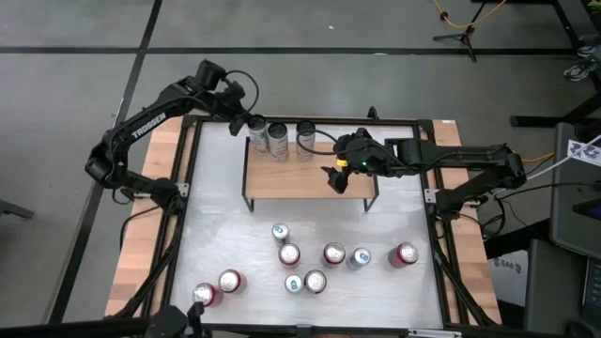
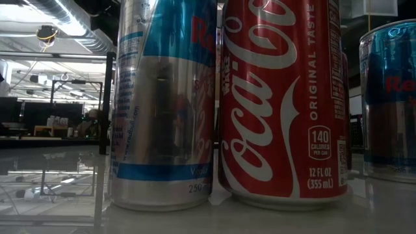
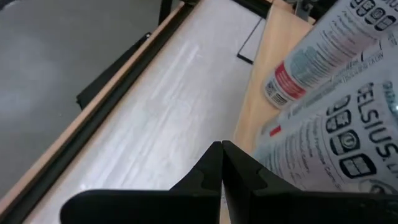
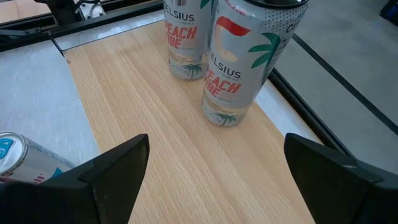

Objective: Place canned beverage on shelf
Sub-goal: Adjust the left white soda can on the shelf

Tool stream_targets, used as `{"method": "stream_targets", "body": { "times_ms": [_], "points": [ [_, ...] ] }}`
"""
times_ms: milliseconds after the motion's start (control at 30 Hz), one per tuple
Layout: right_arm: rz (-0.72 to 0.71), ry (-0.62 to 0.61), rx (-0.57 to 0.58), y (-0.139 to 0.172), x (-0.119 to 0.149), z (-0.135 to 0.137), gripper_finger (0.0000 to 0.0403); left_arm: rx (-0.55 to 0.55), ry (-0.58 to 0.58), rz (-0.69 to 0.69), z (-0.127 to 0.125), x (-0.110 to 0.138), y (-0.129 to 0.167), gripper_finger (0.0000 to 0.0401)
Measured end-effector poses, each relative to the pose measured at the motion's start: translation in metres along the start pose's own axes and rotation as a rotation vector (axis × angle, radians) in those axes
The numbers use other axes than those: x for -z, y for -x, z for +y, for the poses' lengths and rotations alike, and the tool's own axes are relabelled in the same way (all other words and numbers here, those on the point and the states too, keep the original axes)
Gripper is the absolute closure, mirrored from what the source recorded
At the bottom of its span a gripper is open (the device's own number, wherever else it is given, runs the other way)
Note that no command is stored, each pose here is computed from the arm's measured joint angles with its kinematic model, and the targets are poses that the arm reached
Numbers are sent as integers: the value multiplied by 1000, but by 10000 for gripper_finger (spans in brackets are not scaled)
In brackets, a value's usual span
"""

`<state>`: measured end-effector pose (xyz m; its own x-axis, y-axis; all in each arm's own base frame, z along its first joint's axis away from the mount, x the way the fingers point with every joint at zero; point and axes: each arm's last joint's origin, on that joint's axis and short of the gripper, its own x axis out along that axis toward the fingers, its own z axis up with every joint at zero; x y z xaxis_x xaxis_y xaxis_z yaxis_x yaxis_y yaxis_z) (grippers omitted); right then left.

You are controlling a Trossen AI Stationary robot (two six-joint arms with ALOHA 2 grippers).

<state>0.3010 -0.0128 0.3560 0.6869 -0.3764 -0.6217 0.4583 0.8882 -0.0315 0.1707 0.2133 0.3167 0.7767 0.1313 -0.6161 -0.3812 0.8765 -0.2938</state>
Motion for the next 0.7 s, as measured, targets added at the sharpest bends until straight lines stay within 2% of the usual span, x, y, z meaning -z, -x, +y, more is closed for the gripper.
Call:
{"method": "stream_targets", "body": {
  "times_ms": [267,600,700],
  "points": [
    [4,2,1,0,0,0,38,12,17,66,-1,7,0,401],
    [3,1,1,0,0,0,38,47,-24,123,-9,12,-3,401],
    [2,1,1,0,0,0,38,7,-41,129,-9,12,-4,401]
  ]
}}
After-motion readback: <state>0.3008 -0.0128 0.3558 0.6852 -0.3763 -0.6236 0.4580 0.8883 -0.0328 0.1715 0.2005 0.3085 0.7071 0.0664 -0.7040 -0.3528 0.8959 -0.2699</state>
